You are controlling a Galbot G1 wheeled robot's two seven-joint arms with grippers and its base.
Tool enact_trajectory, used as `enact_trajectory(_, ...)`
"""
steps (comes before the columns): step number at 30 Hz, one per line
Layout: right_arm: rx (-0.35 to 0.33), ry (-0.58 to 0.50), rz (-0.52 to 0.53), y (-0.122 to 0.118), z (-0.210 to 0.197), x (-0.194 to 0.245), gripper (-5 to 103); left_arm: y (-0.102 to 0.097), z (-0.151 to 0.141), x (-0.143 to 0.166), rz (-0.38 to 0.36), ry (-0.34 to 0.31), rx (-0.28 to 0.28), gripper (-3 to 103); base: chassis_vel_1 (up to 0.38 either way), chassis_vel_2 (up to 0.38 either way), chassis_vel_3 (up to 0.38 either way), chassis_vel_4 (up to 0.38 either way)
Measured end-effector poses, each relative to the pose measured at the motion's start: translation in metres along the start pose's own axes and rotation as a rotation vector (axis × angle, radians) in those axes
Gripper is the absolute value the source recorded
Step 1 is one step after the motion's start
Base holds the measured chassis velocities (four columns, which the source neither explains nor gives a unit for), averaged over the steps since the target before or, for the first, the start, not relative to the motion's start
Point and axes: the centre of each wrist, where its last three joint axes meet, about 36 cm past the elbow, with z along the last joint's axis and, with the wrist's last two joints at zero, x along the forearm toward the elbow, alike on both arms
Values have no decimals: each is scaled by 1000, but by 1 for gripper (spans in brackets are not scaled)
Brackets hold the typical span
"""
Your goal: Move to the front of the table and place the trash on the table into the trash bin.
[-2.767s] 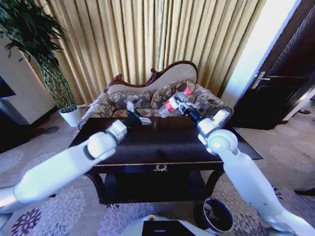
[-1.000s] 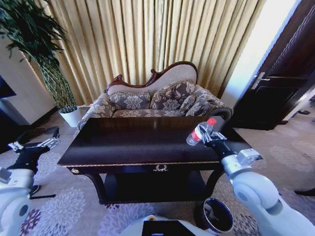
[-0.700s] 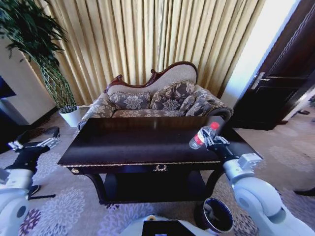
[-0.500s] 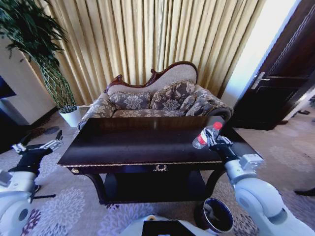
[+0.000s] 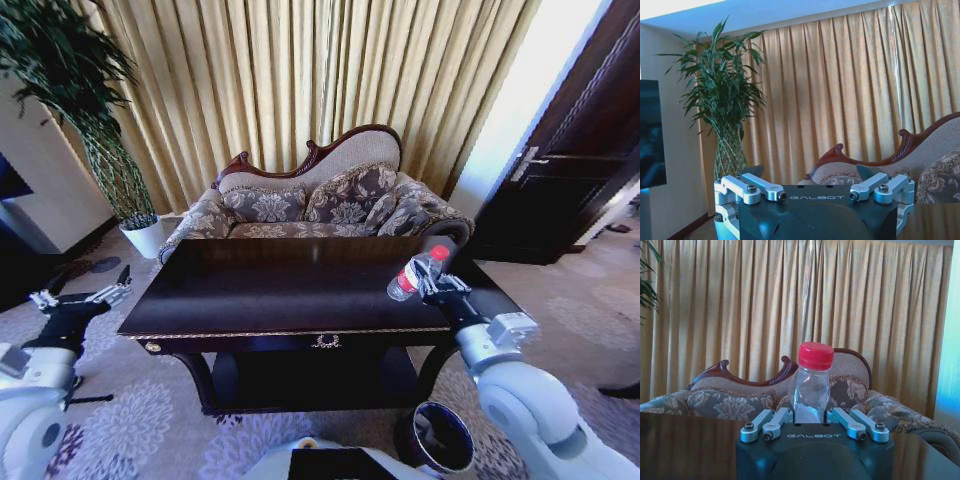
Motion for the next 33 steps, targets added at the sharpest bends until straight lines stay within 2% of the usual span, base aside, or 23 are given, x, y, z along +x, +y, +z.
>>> enact_trajectory(33,-12,-8,8,5,6,4,25,3,3,-1,-18,-5,3,100,97,-100,-107,101)
